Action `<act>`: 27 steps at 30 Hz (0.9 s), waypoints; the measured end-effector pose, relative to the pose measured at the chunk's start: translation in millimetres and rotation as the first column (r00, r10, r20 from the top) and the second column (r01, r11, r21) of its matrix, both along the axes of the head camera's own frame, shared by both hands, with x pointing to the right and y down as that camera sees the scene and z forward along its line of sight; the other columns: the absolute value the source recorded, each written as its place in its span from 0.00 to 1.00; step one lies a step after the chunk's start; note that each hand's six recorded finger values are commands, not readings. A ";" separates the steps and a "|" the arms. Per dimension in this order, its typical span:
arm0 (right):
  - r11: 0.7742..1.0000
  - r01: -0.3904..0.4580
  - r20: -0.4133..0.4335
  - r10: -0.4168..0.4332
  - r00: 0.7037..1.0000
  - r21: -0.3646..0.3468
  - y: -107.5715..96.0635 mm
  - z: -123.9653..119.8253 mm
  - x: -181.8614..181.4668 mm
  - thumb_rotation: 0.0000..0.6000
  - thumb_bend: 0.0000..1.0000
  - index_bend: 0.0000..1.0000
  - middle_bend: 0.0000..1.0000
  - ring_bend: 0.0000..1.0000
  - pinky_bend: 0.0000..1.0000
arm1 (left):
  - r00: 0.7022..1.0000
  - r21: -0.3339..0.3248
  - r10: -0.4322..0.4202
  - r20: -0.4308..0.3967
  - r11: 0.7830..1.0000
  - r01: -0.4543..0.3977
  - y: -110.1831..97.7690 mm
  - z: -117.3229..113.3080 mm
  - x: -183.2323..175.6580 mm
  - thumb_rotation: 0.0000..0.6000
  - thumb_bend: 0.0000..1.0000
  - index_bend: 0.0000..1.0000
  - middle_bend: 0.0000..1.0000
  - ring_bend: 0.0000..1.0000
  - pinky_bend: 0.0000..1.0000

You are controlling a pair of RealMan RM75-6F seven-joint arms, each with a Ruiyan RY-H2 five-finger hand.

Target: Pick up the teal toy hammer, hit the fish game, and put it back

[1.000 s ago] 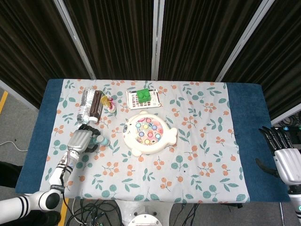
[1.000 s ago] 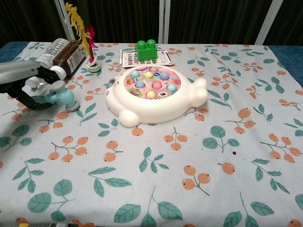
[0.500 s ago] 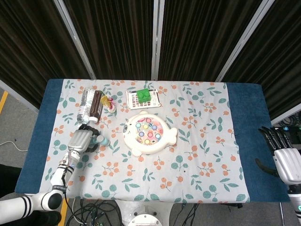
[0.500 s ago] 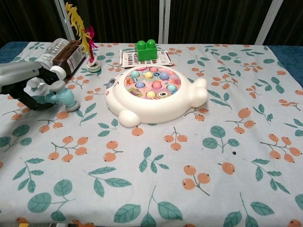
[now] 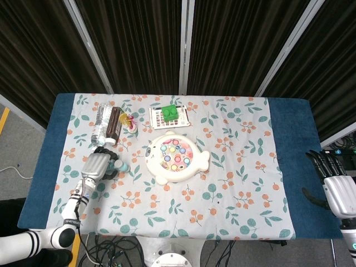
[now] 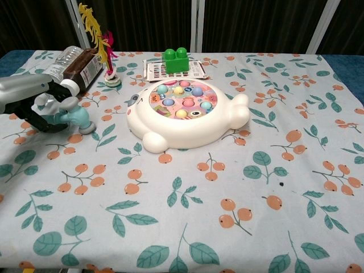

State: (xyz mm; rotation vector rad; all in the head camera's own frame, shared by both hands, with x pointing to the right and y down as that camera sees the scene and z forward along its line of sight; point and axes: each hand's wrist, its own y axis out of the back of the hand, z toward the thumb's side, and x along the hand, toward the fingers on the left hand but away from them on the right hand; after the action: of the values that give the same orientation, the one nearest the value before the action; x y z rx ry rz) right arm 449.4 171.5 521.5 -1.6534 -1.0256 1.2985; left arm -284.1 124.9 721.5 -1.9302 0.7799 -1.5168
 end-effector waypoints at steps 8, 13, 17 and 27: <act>1.000 -0.004 -0.002 0.004 1.000 -0.002 0.4 -0.2 0.8 1.00 0.18 0.00 0.07 0.00 0.00 | 1.000 -0.003 -0.004 -0.005 1.000 0.004 -0.8 -0.2 3.7 1.00 0.32 0.45 0.36 0.22 0.14; 1.000 -0.006 -0.003 0.006 1.000 -0.006 0.8 0.2 1.5 1.00 0.18 0.00 0.07 0.00 0.00 | 1.000 -0.011 -0.006 -0.009 1.000 0.006 0.0 0.4 5.3 1.00 0.35 0.46 0.36 0.23 0.14; 1.000 -0.008 -0.003 0.008 1.000 -0.006 1.0 0.0 1.9 1.00 0.18 0.00 0.07 0.00 0.00 | 1.000 -0.009 -0.010 -0.012 1.000 0.010 -0.2 0.3 6.1 1.00 0.40 0.49 0.38 0.24 0.16; 1.000 -0.009 -0.003 0.009 1.000 -0.005 1.9 -0.5 2.2 1.00 0.18 0.00 0.07 0.00 0.00 | 1.000 -0.008 -0.017 -0.020 1.000 0.017 1.7 1.3 7.0 1.00 0.42 0.50 0.39 0.24 0.17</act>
State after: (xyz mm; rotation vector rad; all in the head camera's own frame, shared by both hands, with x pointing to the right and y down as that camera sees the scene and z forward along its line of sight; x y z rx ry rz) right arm 451.6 173.3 521.0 -1.6515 -1.0304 1.3098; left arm -277.1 126.6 722.9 -1.9515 0.8024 -1.5152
